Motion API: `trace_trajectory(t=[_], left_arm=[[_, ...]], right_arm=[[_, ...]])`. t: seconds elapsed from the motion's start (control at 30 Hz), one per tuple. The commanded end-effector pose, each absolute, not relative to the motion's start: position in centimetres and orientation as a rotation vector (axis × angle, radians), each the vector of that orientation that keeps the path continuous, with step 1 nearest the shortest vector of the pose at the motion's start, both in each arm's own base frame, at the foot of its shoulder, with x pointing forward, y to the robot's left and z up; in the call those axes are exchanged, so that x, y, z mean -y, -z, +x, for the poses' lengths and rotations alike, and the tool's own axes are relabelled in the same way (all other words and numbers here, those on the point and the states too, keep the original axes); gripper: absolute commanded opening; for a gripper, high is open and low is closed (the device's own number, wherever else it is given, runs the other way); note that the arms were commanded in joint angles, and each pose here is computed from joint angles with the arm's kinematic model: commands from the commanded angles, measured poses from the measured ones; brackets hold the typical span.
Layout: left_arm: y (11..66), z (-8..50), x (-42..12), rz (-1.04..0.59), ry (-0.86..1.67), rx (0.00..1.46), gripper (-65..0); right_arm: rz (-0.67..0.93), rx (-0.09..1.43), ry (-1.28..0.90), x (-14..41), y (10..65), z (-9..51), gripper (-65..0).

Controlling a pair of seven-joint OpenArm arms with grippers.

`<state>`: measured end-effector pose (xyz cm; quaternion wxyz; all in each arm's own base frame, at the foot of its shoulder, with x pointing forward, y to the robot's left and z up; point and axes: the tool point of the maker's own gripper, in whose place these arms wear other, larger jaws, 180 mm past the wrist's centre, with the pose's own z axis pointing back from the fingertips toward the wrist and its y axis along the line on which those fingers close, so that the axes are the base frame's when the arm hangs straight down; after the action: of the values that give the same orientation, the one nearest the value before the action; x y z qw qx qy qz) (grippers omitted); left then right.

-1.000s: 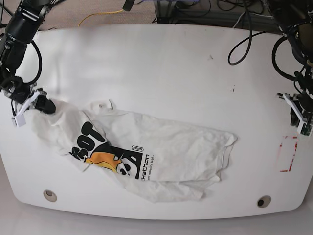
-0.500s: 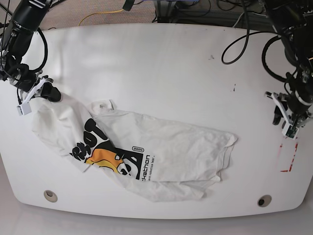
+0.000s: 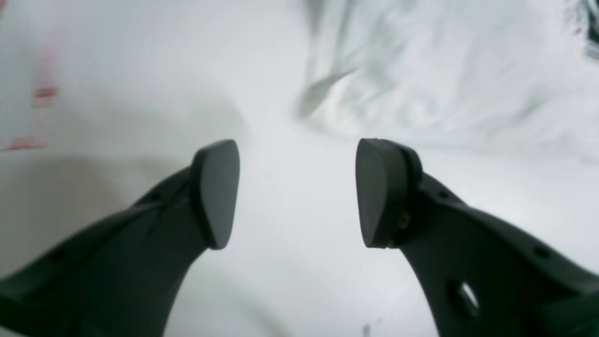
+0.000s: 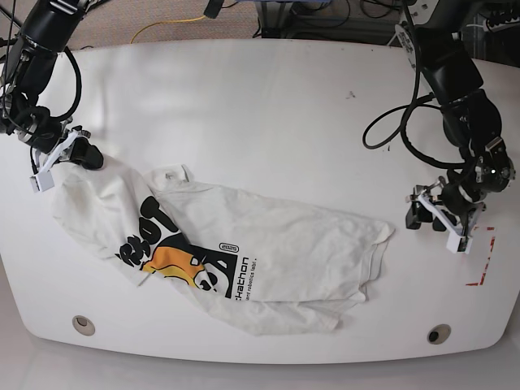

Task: Fold the T-shirt properly
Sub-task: 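Release the left gripper and grasp the shirt's hem edge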

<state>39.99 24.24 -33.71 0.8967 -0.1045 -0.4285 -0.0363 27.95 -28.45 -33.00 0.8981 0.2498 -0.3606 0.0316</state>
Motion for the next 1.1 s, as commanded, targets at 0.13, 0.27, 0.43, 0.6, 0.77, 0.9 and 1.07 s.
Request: trace_trajectory(t=[0.13,0.27,0.43,0.6,0.77,0.9,1.07], left_arm=[[35.4,42.9,-23.6,-0.32,-0.101,0.929,-28.7],[36.9,43.7,-23.8,-0.344,-0.188,0.937,-28.7],[38.2,44.8,-23.2,-0.392,-0.249,0.923,-28.7],[39.6,45.5,-22.3,-0.44,-0.298,0.904,-28.7],[40.6,46.1,-20.0,-0.47,-0.262,0.855,-28.7],[40.8,46.2,-18.1,-0.496,-0.245,0.849,-29.0],[40.4,46.7,-18.3,-0.489,-0.258,0.894,-39.0]], right_arm=[[0.508,0.835,-0.079,29.2,30.7,29.2,-65.0],[0.505,0.832,-0.075,29.3,30.9,29.2,-65.0],[0.508,0.837,-0.076,29.2,30.8,29.2,-65.0],[0.495,0.847,-0.058,29.9,30.6,29.1,-65.0],[0.493,0.85,-0.055,30.0,30.5,29.1,-65.0],[0.493,0.85,-0.055,30.0,30.5,29.1,-65.0],[0.493,0.85,-0.055,30.0,30.5,29.1,-65.0]])
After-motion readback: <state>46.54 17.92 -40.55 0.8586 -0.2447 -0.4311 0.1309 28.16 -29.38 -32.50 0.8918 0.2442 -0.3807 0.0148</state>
